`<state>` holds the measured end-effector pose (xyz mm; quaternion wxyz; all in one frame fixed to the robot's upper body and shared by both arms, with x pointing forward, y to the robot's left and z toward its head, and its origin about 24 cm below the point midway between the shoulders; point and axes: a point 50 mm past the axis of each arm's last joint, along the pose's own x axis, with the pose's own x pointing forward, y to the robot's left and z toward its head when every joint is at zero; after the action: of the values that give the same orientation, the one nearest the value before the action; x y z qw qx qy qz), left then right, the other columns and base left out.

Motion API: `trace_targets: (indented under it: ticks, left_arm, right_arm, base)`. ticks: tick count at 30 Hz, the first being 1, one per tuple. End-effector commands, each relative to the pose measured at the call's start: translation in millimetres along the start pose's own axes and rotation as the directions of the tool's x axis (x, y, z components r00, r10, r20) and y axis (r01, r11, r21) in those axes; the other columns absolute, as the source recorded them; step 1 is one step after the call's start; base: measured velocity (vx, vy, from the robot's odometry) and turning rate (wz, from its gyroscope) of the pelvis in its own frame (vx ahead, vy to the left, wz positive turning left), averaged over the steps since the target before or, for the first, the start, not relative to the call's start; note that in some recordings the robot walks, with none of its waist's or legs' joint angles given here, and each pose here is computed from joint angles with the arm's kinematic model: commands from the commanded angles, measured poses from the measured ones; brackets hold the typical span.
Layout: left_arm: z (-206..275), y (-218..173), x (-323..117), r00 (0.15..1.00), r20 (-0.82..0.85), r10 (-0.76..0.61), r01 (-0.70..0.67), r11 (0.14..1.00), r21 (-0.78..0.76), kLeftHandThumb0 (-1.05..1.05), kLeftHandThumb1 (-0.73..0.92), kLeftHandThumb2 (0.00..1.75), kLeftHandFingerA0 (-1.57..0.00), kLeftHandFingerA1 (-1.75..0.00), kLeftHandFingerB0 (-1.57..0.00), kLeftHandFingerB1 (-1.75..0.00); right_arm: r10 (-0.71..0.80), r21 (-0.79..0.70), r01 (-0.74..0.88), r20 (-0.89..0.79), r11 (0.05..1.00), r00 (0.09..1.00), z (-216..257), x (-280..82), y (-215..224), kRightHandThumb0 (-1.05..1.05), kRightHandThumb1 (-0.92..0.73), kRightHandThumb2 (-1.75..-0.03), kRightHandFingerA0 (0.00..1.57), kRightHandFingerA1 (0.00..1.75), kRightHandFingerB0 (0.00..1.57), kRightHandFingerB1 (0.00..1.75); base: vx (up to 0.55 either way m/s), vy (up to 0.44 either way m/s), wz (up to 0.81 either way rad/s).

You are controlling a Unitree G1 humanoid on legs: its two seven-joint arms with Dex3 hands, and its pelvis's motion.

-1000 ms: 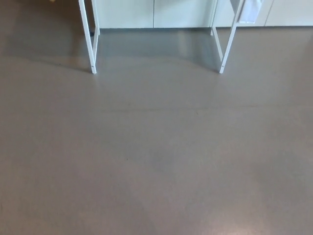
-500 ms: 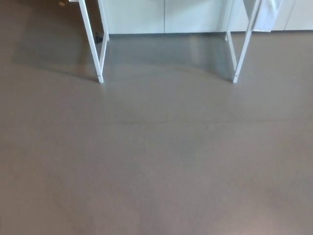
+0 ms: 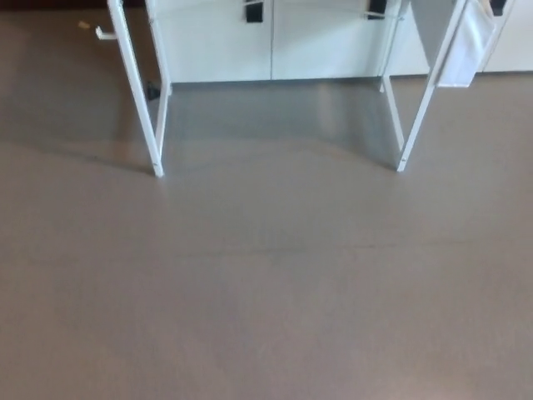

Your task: The robot walk towards a table in front and uses its left hand to pick up the pot from the base and pour water to the cup on the right hand side

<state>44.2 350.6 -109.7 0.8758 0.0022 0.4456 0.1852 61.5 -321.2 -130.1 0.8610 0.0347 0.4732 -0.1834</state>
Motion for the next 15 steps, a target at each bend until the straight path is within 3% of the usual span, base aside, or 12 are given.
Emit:
trace_targets:
  ticks: [1, 6, 11, 13, 15]
  left_arm:
    - [-6.1, 4.8, -5.2, 1.0, -0.006, 0.003, -0.003, 1.0, 0.009, -0.17, 0.56, 0.56, -0.63, -0.41, -0.43, -0.35]
    - [-7.0, 7.5, -7.2, 1.0, -0.003, 0.004, -0.004, 1.0, 0.02, -0.16, 0.56, 0.56, -0.63, -0.41, -0.43, -0.35]
    - [-4.8, 7.1, -5.2, 1.0, -0.008, 0.003, -0.003, 1.0, 0.02, -0.16, 0.56, 0.57, -0.63, -0.41, -0.44, -0.36]
    - [-3.8, 6.8, -5.2, 1.0, -0.003, -0.007, 0.007, 1.0, 0.026, -0.17, 0.57, 0.57, -0.63, -0.4, -0.44, -0.35]
    - [-2.4, 6.7, -4.6, 1.0, -0.001, -0.008, 0.008, 1.0, 0.023, -0.18, 0.56, 0.57, -0.63, -0.4, -0.43, -0.35]
  right_arm:
    - [-0.001, 0.011, 0.001, 0.0, 1.0, 1.0, -9.7, -6.6, -8.0, -0.25, -0.22, -0.91, 0.47, 0.76, 0.33, 0.66]
    - [-0.019, 0.0, 0.019, -0.019, 1.0, 1.0, -13.9, -7.2, -7.1, -0.25, -0.25, -0.92, 0.48, 0.75, 0.33, 0.65]
    - [-0.029, 0.007, 0.029, -0.028, 1.0, 0.999, -14.1, -6.9, -8.0, -0.28, -0.25, -0.92, 0.47, 0.75, 0.32, 0.65]
    - [-0.021, 0.011, 0.021, -0.021, 1.0, 1.0, -14.6, -7.6, -8.3, -0.34, -0.25, -0.89, 0.49, 0.78, 0.33, 0.66]
    - [-0.023, -0.003, 0.023, -0.015, 1.0, 1.0, -13.4, -7.2, -7.7, -0.24, -0.29, -0.95, 0.48, 0.76, 0.34, 0.66]
  base:
    - [0.28, 0.127, 0.03]
    - [0.29, 0.061, 0.08]
    - [0.41, -0.102, 0.14]
    - [0.45, -0.084, 0.69]
    - [0.35, -0.059, 0.11]
